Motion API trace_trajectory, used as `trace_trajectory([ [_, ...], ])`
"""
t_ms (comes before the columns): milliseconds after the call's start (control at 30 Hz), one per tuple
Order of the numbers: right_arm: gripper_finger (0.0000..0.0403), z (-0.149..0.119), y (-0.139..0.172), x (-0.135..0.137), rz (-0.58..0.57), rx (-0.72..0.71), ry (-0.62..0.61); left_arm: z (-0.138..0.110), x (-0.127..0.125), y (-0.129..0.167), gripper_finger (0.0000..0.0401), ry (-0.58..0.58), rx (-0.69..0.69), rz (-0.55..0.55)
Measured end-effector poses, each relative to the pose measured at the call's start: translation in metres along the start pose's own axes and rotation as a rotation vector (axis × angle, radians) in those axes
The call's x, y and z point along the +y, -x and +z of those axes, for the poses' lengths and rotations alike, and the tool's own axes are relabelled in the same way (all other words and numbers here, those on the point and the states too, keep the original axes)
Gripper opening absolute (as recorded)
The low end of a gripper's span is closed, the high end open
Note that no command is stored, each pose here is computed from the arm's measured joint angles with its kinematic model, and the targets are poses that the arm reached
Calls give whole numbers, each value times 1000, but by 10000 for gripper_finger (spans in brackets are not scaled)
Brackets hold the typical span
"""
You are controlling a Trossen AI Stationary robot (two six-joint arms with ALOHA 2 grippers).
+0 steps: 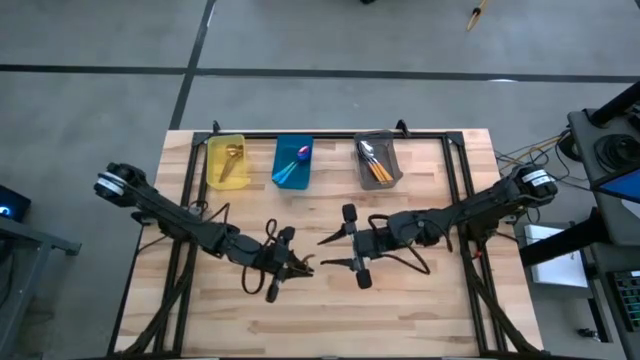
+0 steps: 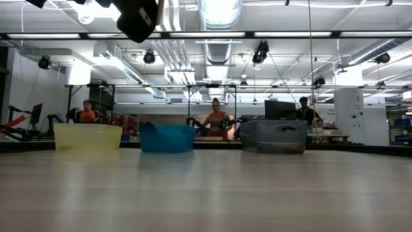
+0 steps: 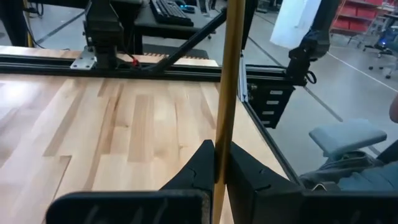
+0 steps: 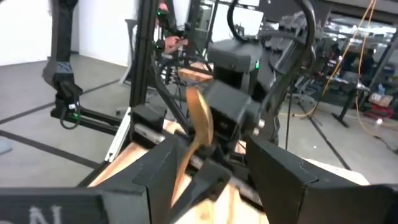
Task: Sort silverware by color (type)
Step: Put the gold spoon into the yellow bin
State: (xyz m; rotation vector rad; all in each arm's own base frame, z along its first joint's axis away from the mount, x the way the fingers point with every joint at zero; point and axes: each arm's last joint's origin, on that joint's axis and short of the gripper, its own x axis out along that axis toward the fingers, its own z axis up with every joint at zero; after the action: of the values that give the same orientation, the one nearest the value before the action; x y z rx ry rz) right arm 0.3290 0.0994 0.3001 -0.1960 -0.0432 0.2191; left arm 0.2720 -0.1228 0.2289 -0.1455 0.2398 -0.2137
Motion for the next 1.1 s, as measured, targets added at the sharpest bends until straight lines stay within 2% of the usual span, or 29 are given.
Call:
trace_trajectory([
  [367, 172, 1, -1, 1, 43, -28, 14, -8, 11, -27, 3, 35, -149, 15],
  [667, 171, 0, -1, -3, 36, -24, 14, -22, 14, -42, 3, 48, -169, 11],
  [933, 171, -1, -1, -4, 43, -19, 9, -15, 13, -51, 4, 39, -182, -12],
  [1000, 164, -1, -1, -3, 64, -24, 9, -15, 13, -51, 5, 38, -182, -15],
  [1100, 133, 0, -1, -2, 106, -37, 9, -16, 14, -51, 6, 39, -174, -14],
])
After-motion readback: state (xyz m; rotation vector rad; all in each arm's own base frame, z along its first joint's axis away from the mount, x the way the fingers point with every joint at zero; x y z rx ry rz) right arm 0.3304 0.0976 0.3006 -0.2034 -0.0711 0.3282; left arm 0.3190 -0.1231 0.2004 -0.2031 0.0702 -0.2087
